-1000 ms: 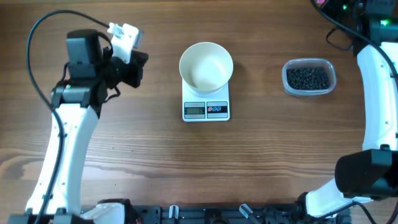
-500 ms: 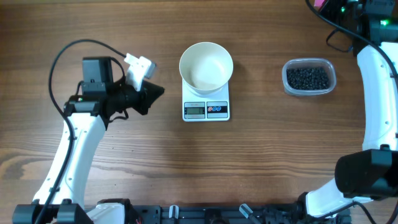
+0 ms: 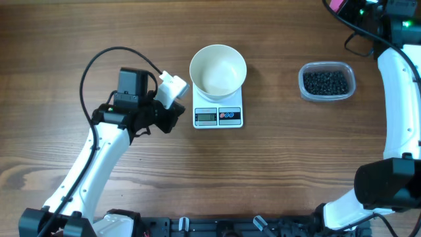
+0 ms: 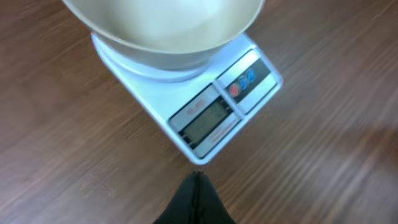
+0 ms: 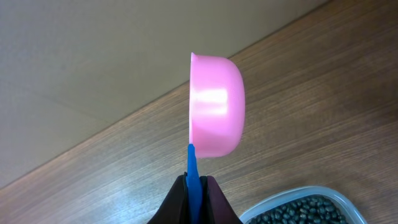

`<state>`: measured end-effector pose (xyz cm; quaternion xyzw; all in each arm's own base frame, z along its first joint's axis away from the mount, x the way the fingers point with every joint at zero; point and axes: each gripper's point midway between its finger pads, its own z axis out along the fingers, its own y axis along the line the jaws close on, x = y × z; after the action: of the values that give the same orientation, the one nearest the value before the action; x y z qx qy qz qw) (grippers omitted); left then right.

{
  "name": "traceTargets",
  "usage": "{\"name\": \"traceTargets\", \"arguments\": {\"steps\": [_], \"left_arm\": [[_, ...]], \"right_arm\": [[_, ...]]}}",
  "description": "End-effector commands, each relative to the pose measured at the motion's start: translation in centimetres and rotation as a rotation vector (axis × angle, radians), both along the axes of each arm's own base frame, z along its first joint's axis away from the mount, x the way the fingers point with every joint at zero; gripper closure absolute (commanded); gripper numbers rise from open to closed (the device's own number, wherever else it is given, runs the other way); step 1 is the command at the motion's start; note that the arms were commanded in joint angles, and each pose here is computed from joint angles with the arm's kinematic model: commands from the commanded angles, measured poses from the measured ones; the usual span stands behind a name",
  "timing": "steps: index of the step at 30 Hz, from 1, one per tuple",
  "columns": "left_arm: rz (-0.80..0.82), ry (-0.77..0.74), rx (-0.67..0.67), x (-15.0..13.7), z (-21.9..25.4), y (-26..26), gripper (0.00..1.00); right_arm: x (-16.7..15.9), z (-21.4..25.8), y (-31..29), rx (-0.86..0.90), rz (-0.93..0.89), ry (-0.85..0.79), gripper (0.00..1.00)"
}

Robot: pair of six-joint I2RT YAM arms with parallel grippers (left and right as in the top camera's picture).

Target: Scoop item into bowl and weigh 150g on scale

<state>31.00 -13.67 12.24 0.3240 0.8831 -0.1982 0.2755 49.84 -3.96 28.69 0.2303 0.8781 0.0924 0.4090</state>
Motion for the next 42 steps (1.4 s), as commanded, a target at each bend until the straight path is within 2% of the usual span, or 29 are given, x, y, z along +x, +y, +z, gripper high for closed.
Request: {"name": "traceTargets", "arguments": {"steps": [1,7,15,23,25,26,27,28,29,42], "left_arm": [[-0.029,-0.042,0.117,0.0,-1.6,2.1,0.96],[-0.034,-0.074,0.107,0.6,-1.4,2.4,0.96],[-0.097,-0.063,-0.011,-0.2,-0.5,0.5,0.96],[-0.092,-0.063,-0.003,-0.1,-0.5,0.6,0.96],[-0.089,-0.063,0.002,-0.1,-0.6,0.7,0.94],[-0.089,-0.063,0.002,-0.1,-0.6,0.7,0.91],[-0.089,-0.063,0.002,-0.1,-0.6,0.7,0.83],[-0.089,-0.063,0.002,-0.1,-0.6,0.7,0.31],[-0.089,-0.063,0.002,-0.1,-0.6,0.7,0.0],[-0.089,-0.063,0.002,-0.1,-0.6,0.7,0.0]], "right_arm": [[0.3,0.4,0.4,0.002,0.03,-0.012,0.96],[0.2,0.3,0.4,0.003,0.03,-0.005,0.96],[0.0,0.1,0.5,0.006,0.033,0.008,0.96],[0.0,0.1,0.5,0.007,0.034,0.007,0.96],[0.0,0.1,0.5,0.006,0.033,0.007,0.96],[0.0,0.1,0.5,0.006,0.034,0.007,0.96],[0.0,0.1,0.5,0.006,0.034,0.007,0.96],[0.0,0.1,0.5,0.006,0.034,0.006,0.96],[0.0,0.1,0.5,0.006,0.034,0.006,0.96],[0.1,0.2,0.4,0.005,0.034,0.002,0.96]]}}
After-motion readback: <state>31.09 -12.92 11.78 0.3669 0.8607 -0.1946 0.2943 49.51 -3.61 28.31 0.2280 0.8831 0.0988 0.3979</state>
